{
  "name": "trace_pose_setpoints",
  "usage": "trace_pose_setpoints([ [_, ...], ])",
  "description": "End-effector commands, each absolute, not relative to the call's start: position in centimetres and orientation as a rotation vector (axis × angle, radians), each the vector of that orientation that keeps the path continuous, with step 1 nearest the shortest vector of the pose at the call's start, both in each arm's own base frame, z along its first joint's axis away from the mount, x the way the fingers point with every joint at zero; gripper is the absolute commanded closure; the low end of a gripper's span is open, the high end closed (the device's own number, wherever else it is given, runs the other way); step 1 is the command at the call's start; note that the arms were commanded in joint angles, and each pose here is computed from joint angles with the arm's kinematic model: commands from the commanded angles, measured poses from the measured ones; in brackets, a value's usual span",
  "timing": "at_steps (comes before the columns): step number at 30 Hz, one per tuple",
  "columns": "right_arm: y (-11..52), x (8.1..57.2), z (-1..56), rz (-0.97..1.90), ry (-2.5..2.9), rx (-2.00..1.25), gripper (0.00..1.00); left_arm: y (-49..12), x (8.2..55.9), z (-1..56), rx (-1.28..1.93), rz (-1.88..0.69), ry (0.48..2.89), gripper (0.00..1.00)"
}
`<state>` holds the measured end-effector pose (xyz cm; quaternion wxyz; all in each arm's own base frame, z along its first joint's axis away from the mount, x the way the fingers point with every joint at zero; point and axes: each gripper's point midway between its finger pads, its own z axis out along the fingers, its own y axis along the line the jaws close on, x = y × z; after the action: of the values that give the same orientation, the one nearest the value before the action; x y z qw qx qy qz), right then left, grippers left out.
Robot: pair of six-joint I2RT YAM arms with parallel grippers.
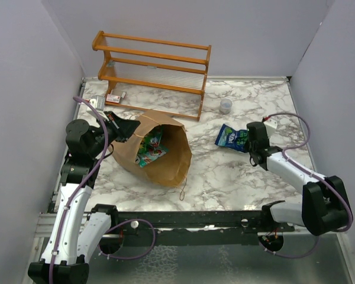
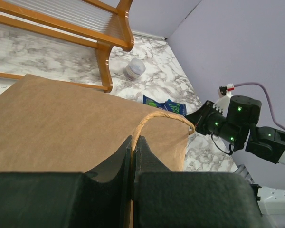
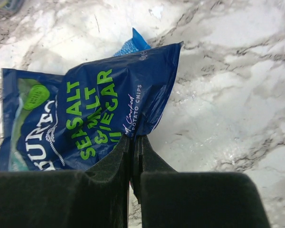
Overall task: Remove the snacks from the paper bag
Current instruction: Place the snack at the center of the board.
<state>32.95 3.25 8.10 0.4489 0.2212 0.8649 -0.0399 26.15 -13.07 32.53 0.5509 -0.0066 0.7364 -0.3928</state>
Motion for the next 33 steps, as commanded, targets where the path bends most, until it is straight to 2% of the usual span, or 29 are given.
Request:
trace_pose_setpoints([
  [1,4.4,34.3,7.5,0.052,2.083,0.633,0.98,-13.2,26.1,33.8,0.011,-0.934,1.696,1.0],
  [4,4.0,33.9,6.2,0.05,2.103,0.662,0.96,-13.3,26.0,33.8,0.014,-0.935,1.697,1.0],
  [9,3.5,33.7,5.6,0.058,2.11,0.685,0.85,-13.2,25.9,34.1,0.015,-0.931,1.693,1.0],
  [12,3.6,33.9,6.7,0.08,2.095,0.679,0.72,-13.2,25.8,34.1,0.014,-0.93,1.692,1.0],
  [18,3.5,34.3,12.2,0.127,1.978,0.634,0.46,-13.2,25.8,34.1,0.014,-0.932,1.693,1.0],
  [23,3.4,34.2,17.4,0.159,1.876,0.58,0.18,-13.2,25.7,34.1,0.016,-0.934,1.693,1.0],
  [27,4.4,33.9,20.9,0.237,1.819,0.48,0.03,-13.3,25.6,34.2,0.024,-0.934,1.691,1.0],
  [28,4.7,33.8,21.6,0.256,1.803,0.461,0.0,-13.3,25.6,34.2,0.027,-0.935,1.689,1.0],
  [33,7.6,33.6,24.4,0.399,1.763,0.274,0.0,-13.6,25.3,34.5,0.055,-0.956,1.675,1.0],
])
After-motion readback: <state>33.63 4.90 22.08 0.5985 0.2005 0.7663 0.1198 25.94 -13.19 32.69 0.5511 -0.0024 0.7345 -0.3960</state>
